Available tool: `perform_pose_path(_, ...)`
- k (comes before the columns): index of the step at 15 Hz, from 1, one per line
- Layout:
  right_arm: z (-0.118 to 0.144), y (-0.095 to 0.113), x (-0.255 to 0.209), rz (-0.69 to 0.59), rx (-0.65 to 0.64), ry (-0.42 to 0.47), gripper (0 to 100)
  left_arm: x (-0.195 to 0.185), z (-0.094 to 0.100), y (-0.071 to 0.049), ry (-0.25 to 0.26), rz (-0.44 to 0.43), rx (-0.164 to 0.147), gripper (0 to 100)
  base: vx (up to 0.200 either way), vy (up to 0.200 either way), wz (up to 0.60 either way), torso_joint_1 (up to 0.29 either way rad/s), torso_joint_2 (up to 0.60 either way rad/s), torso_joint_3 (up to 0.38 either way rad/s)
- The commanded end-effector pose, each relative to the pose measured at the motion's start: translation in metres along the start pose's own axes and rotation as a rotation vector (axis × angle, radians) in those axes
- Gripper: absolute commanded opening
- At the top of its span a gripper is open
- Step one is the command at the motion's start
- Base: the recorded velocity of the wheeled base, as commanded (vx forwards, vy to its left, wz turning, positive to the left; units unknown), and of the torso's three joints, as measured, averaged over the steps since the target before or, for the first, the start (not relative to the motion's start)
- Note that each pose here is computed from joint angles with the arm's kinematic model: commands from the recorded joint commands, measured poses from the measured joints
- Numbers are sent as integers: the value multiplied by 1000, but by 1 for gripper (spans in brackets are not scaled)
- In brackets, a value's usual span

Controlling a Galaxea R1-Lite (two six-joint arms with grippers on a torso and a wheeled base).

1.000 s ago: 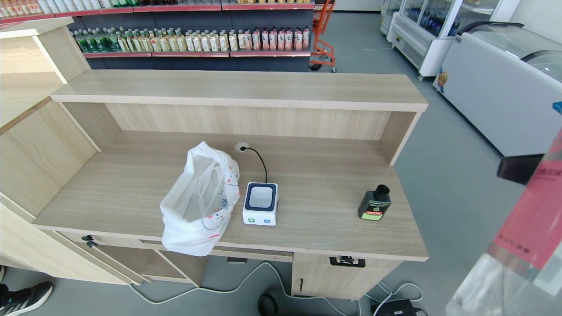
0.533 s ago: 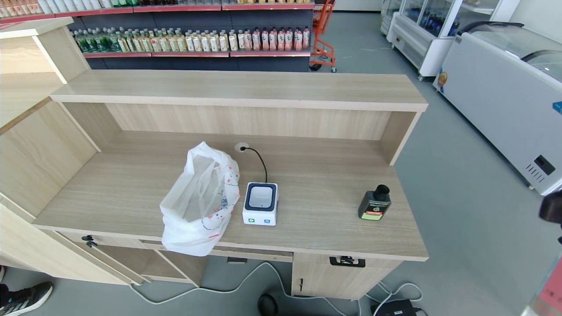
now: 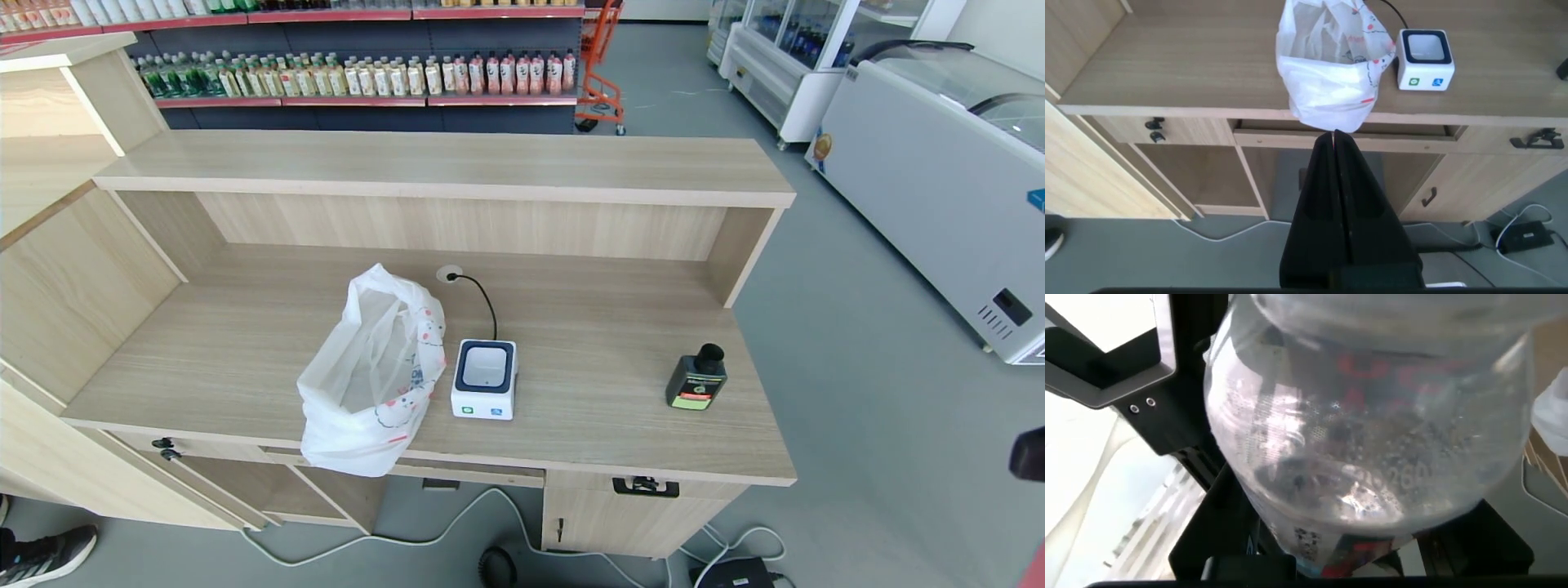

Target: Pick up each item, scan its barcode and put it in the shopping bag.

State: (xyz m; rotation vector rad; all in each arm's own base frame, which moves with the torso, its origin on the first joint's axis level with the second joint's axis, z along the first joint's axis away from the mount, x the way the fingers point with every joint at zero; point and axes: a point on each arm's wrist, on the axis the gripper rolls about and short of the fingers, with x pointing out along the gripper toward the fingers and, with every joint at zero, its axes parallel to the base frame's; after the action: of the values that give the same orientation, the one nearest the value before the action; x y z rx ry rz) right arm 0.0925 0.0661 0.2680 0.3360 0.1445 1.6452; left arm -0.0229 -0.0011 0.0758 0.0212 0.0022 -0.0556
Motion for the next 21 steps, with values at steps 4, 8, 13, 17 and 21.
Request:
perform_pose_path(4,1,5,-2,-6,-17,-9,0,0,0,0,0,0,0,0,0,0,0,0,0,0)
perform_pose_path(8,1,7,-3,-7,-23,-12,0,0,0,0,0,0,0,0,0,0,0,0,0,0)
perform_pose_path(13,7,-14,-13,-328,-158,-125,0,0,0,0,0,0,0,0,0,0,0,0,0,0)
perform_pose_path(17,-24,-41,-31,-882,-492,179,0,0,0,0,0,0,0,0,0,0,0,0,0,0)
perform_pose_path(21,-30,-51,-46,-1143,-679,422,0,0,0,0,0,0,0,0,0,0,0,0,0,0)
